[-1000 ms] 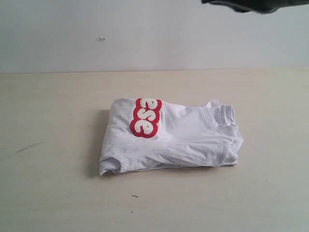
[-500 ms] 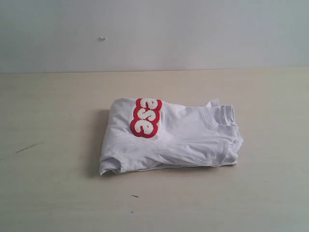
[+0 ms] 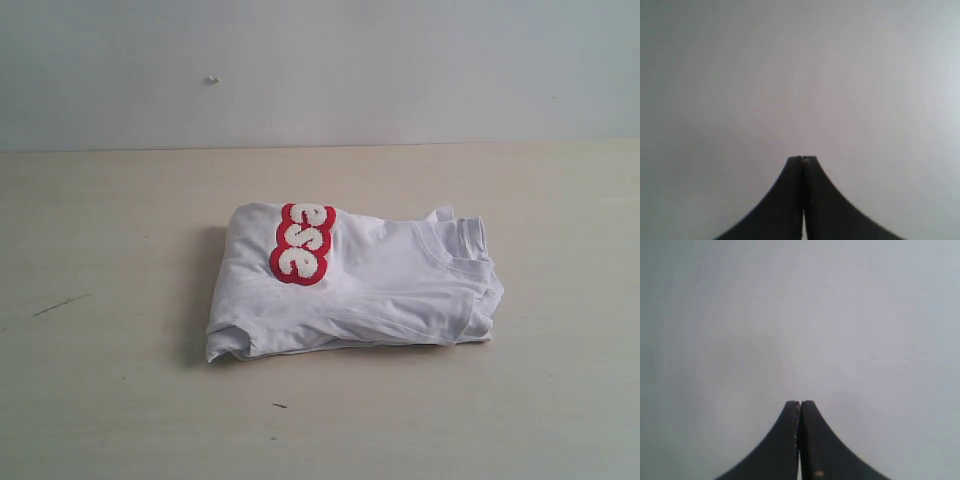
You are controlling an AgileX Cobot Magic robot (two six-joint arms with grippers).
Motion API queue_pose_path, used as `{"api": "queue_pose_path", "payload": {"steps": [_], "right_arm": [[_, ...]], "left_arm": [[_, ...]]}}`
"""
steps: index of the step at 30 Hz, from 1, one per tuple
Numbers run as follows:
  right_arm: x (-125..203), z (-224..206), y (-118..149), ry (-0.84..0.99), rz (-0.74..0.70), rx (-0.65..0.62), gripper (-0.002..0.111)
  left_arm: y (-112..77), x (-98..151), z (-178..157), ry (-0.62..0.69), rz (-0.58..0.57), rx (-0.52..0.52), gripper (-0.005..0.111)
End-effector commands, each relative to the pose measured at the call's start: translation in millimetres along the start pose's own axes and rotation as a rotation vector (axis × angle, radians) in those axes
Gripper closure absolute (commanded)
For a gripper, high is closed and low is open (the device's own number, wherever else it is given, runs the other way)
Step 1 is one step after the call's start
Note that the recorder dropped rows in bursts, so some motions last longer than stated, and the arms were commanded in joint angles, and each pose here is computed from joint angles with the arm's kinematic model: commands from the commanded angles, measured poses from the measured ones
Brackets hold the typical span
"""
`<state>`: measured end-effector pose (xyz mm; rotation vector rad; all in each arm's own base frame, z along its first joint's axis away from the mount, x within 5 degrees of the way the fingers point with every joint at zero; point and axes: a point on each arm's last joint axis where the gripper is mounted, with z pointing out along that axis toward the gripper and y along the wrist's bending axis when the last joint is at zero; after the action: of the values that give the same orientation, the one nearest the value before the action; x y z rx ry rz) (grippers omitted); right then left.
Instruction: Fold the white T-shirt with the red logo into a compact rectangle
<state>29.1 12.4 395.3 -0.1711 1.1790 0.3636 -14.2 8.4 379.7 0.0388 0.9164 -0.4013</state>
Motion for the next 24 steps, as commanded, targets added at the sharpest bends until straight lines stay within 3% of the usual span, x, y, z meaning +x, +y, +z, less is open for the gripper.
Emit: {"api": "queue_pose_path", "payload": {"steps": [1,24], "right_arm": [[0.6,-1.4,-0.4,-0.007,-0.006,0.008,0.108],[0.6,-1.4,-0.4,-0.007,-0.006,0.008,0.108]], "left_arm": [[1.5,1.0,-1.6,-0.018,-0.070,-0.013,0.107],[1.7,0.5,-1.6,-0.023,-0.076,-0.014,0.107]]}}
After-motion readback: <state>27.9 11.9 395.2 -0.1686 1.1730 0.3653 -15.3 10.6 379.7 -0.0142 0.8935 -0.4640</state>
